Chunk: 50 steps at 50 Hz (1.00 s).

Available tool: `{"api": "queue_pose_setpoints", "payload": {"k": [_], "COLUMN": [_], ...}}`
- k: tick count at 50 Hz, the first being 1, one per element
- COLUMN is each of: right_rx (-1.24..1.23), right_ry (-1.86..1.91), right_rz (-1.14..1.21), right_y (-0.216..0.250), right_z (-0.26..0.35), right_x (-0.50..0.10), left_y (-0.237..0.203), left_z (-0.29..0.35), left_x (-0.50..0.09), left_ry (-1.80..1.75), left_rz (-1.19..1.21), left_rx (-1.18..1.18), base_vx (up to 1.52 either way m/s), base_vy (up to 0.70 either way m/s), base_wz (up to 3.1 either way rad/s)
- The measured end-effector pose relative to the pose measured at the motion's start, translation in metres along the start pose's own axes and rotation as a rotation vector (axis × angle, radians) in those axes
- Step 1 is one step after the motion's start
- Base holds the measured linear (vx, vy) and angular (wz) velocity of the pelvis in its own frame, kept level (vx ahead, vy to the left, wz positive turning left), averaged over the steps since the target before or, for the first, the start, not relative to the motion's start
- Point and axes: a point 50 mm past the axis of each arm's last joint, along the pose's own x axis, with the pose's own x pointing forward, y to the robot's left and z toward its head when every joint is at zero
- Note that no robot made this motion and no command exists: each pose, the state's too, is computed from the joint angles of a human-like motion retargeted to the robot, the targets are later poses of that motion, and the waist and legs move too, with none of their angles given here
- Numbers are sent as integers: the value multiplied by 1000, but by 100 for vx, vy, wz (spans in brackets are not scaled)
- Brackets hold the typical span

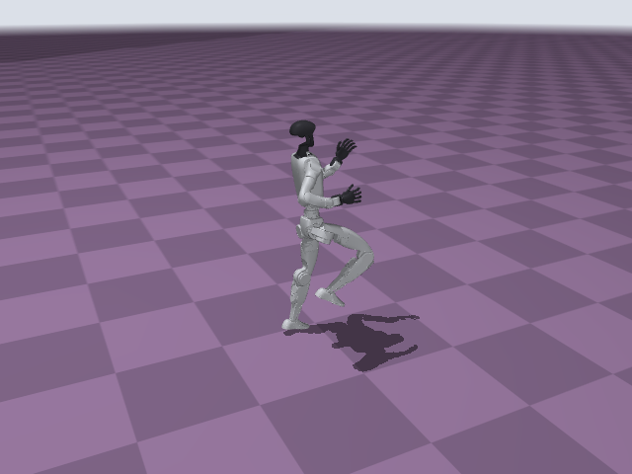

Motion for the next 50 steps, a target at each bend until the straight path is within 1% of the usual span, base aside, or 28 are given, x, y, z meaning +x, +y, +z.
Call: {"api": "queue_pose_setpoints", "payload": {"k": [3,5,7,10,12,15,17,20,22,23,25,26,27,28,30,33,35,36,38,41,43,45,47,48,50], "right_rx": [-89,-151,-115,-44,-45,33,161,343,474,473,562,461,383,358,263,221,294,326,354,336,308,256,259,195,153], "right_ry": [129,203,245,244,86,-315,-526,-754,-784,-774,-645,-580,-521,-465,-372,-303,-278,-272,-260,-191,-115,-41,7,25,26], "right_rz": [86,11,-94,-114,-122,-64,7,56,176,251,294,268,254,262,203,73,2,5,44,150,160,87,-31,-42,-66], "right_y": [-8,-16,-14,-3,2,5,22,35,43,51,61,67,71,75,78,75,62,57,50,44,35,23,13,11,9], "right_z": [-12,-26,-47,-65,-46,43,95,141,148,148,128,116,103,89,64,41,36,35,36,32,24,14,3,-3,-11], "right_x": [-20,-26,-15,24,68,126,124,83,62,59,57,62,66,68,78,91,90,82,63,36,20,6,3,7,23], "left_y": [-1,8,18,35,62,112,121,110,112,114,118,114,110,107,100,56,27,16,0,-1,1,7,15,18,27], "left_z": [19,25,20,3,-13,-27,-16,2,11,12,18,10,1,-9,-38,-82,-83,-73,-49,-26,-16,-7,-2,-1,0], "left_x": [-14,-18,-26,-47,-70,-130,-164,-180,-195,-202,-220,-223,-223,-218,-188,-123,-61,-37,-7,-14,-26,-33,-34,-35,-36], "left_ry": [-8,23,104,249,384,675,826,937,1039,1081,1161,1159,1146,1109,972,738,517,406,233,171,183,197,209,213,212], "left_rz": [-33,-63,-51,-16,87,248,263,103,23,28,65,86,88,58,45,-28,-76,-121,-185,-167,-150,-142,-102,-81,-31], "left_rx": [-128,-201,-241,-241,-168,-44,-21,-40,-24,-37,-2,16,42,87,131,115,98,99,87,5,-65,-118,-158,-169,-186], "base_vx": [24,19,9,-3,-11,-10,15,28,22,19,14,5,-2,-3,-8,-25,-19,-4,14,27,27,22,12,3,-5], "base_vy": [-6,-7,-8,-6,-4,0,1,4,8,8,8,9,10,9,9,9,1,-3,-5,-10,-11,-8,-9,-10,-8], "base_wz": [181,129,-7,-14,-117,-181,96,171,-58,-140,-118,-36,13,26,36,86,137,18,-126,-78,101,115,-3,-77,-97]}}
